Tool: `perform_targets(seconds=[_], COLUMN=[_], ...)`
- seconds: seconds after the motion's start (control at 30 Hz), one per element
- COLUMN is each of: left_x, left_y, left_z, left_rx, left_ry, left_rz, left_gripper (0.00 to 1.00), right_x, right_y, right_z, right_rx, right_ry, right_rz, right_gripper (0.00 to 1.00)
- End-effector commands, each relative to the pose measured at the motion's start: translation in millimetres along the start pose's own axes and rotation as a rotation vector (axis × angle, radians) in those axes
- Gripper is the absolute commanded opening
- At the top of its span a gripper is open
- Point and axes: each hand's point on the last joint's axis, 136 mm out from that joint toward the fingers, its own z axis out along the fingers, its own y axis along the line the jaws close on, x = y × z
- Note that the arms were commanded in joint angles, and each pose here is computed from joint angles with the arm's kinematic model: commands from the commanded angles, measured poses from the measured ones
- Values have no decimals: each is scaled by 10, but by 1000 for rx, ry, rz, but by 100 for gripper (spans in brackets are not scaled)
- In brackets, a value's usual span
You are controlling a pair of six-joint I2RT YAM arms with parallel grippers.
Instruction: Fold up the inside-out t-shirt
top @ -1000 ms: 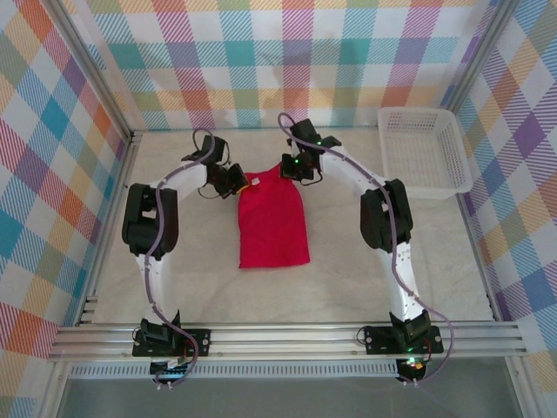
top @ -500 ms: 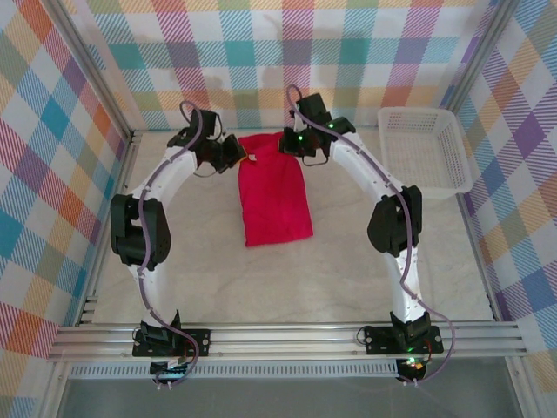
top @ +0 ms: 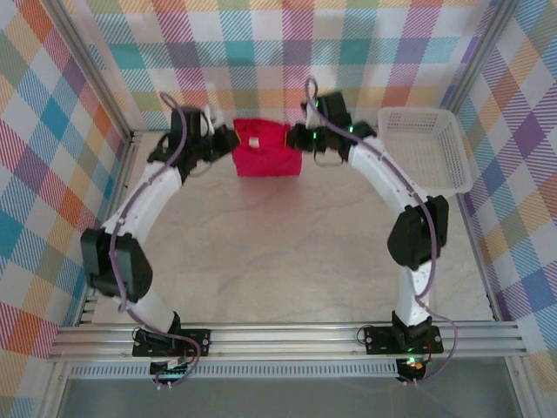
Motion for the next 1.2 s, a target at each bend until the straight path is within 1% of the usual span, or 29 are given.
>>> perform_targets(seconds=[0.0,0.07,0.13,0.2,0.27,0.37,0.47,0.6,0.73,0.8,0.83,0.9,1.0,1.07,1.13,1.17], left_x=[545,907,1141,1257,1304,1265,1134,923,904,901,970,979,949,906,813,754], left_y=[148,362,536,679,773,806,855,999,1354,1555,1681,1810,1896,1895,1869,1844], left_z=[-6,-73,-128,-132,-95,-8,115,404,783,932,958,1016,1065,1076,1030,977], left_rx=[1,-36,-78,-120,-158,-189,-234,-301,-372,-406,-439,-471,-502,-517,-548,-573], left_ry=[-1,28,47,61,80,96,97,122,195,209,242,255,247,250,239,231], left_rz=[33,5,-16,-31,-33,-25,-6,7,-38,-63,-82,-102,-99,-94,-83,-67], left_gripper=[0,0,0,0,0,0,0,0,0,0,0,0,0,0,0,0], right_x=[548,879,1101,1198,1211,1140,1032,864,811,837,842,888,920,931,891,833], right_y=[125,36,-32,-100,-153,-220,-318,-564,-922,-1125,-1225,-1388,-1451,-1473,-1433,-1380], right_z=[64,76,95,140,182,202,269,496,829,1018,1098,1262,1421,1434,1377,1314], right_rx=[-84,-63,-58,-36,-10,43,90,138,191,214,227,247,256,274,273,268], right_ry=[15,27,46,66,79,70,60,80,129,163,180,214,271,294,288,274], right_rz=[16,43,77,91,90,70,48,60,97,129,151,179,195,198,189,183], right_gripper=[0,0,0,0,0,0,2,3,4,4,3,3,4,6,7,9])
